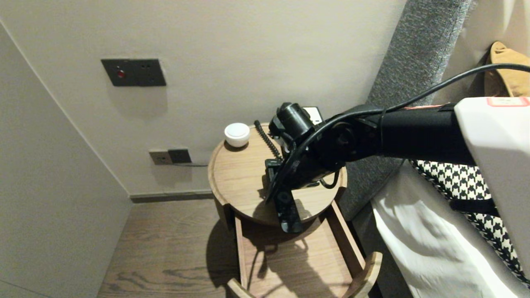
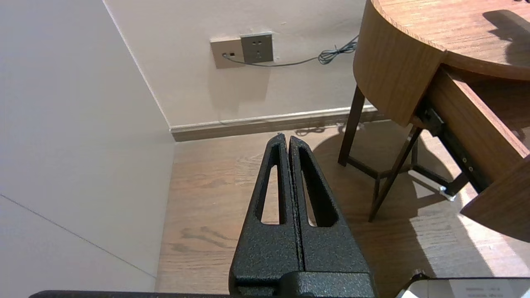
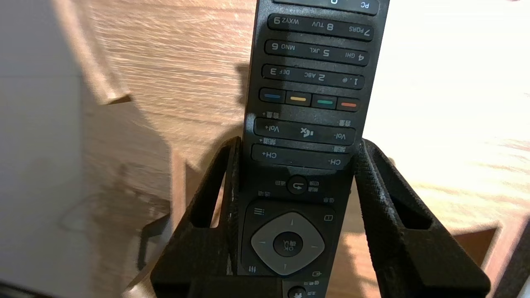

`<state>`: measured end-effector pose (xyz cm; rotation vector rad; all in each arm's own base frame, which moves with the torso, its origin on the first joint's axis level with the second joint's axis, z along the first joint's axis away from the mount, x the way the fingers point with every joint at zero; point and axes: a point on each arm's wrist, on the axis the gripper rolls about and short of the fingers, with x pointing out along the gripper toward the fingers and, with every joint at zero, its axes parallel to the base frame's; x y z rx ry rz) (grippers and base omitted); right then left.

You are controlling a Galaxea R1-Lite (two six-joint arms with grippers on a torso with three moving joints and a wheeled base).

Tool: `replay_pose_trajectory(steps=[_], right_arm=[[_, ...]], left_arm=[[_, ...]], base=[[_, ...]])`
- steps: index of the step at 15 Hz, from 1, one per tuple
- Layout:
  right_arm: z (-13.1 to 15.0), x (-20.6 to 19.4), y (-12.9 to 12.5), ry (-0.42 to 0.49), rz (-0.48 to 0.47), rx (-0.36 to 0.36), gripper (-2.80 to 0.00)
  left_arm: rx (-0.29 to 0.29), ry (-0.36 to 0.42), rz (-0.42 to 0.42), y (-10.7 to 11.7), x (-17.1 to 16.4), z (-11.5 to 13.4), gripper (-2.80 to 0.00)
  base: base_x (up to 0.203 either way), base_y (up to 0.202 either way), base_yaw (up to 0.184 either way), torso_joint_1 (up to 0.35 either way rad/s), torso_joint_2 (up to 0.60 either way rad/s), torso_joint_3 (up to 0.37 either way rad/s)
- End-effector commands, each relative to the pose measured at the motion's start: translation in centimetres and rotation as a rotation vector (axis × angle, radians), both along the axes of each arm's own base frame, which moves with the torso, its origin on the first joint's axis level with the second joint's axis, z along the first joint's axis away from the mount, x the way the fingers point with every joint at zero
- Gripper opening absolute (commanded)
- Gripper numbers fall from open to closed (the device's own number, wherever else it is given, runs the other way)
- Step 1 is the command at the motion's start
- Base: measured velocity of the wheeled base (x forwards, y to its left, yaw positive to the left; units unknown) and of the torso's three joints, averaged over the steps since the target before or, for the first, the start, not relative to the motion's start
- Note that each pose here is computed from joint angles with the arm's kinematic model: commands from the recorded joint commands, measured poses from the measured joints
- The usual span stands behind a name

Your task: Take the remote control out of the drawer one by one and place them on the table

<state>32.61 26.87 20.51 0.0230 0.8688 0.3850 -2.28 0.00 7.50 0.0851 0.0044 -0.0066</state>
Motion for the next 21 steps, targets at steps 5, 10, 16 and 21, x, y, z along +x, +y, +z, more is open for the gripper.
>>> replay_pose_trajectory(steps=[5, 10, 16, 21], right_arm=[[-2.6, 1.2, 1.1, -0.034, 0.013, -0.099, -2.8], [-3.0, 1.5, 1.0, -0.033, 0.01, -0.112, -2.8], [-3.6, 1.8, 1.1, -0.032, 0.008, -0.126, -2.8], [-4.1, 1.8, 1.3, -0.021, 0.011, -0.133, -2.8]], left_arm=[[0.001, 0.0, 0.0, 0.0, 0.0, 0.0, -2.8], [0.001, 0.0, 0.0, 0.0, 0.0, 0.0, -2.8], [0.001, 0.0, 0.0, 0.0, 0.0, 0.0, -2.8], [0.001, -0.002, 0.0, 0.0, 0.0, 0.0, -2.8]], base=[[0.0, 0.0, 0.0, 0.0, 0.0, 0.0], [0.0, 0.0, 0.0, 0.0, 0.0, 0.0], [0.0, 0.0, 0.0, 0.0, 0.0, 0.0], [0.0, 0.0, 0.0, 0.0, 0.0, 0.0]])
